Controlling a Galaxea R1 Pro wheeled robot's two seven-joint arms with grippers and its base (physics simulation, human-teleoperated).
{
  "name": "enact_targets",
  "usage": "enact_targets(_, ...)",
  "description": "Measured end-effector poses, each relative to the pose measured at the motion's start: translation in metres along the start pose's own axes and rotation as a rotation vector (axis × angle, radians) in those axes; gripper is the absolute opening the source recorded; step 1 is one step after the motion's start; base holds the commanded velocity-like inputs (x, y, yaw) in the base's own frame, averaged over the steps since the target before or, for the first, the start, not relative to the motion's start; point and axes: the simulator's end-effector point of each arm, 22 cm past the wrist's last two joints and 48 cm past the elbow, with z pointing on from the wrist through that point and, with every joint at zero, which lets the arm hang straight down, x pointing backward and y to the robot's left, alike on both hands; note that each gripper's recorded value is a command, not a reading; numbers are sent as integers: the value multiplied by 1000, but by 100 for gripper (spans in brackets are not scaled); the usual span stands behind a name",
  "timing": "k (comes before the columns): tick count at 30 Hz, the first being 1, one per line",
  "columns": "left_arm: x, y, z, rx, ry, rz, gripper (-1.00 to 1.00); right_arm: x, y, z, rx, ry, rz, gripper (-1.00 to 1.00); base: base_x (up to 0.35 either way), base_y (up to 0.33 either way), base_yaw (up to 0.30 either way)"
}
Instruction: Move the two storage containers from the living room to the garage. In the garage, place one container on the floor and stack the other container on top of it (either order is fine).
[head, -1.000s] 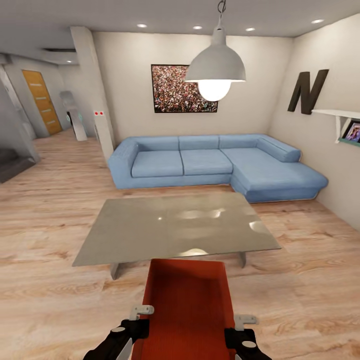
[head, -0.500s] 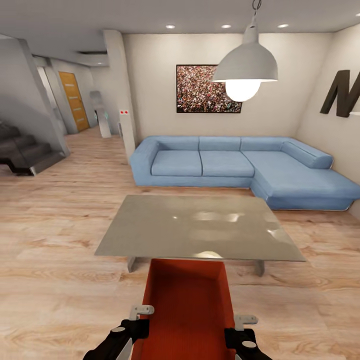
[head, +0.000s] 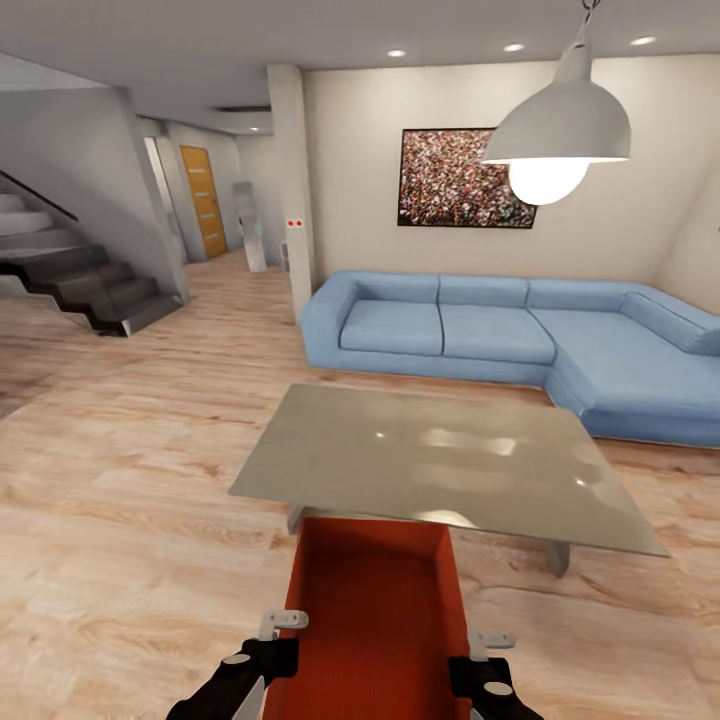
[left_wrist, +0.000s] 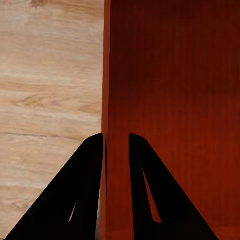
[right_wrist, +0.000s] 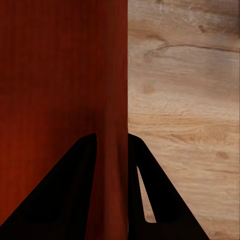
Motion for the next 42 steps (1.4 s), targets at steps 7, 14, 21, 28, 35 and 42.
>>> enact_targets(7,0,0,0,0,0,0,-100,0,0,0,0,0,0,-100,0,0,271)
enact_targets(14,0,0,0,0,0,0,-100,0,0,0,0,0,0,-100,0,0,271)
enact_targets(21,0,0,0,0,0,0,-100,0,0,0,0,0,0,-100,0,0,271)
enact_targets(28,0,0,0,0,0,0,-100,0,0,0,0,0,0,-100,0,0,271)
enact_targets(35,-1,0,0,0,-3,0,-100,-1,0,0,0,-3,-1,-100,0,0,271)
enact_targets(42,-3,3,0,2,-7,1,-100,-3,3,-1,1,-6,-2,-100,0,0,270)
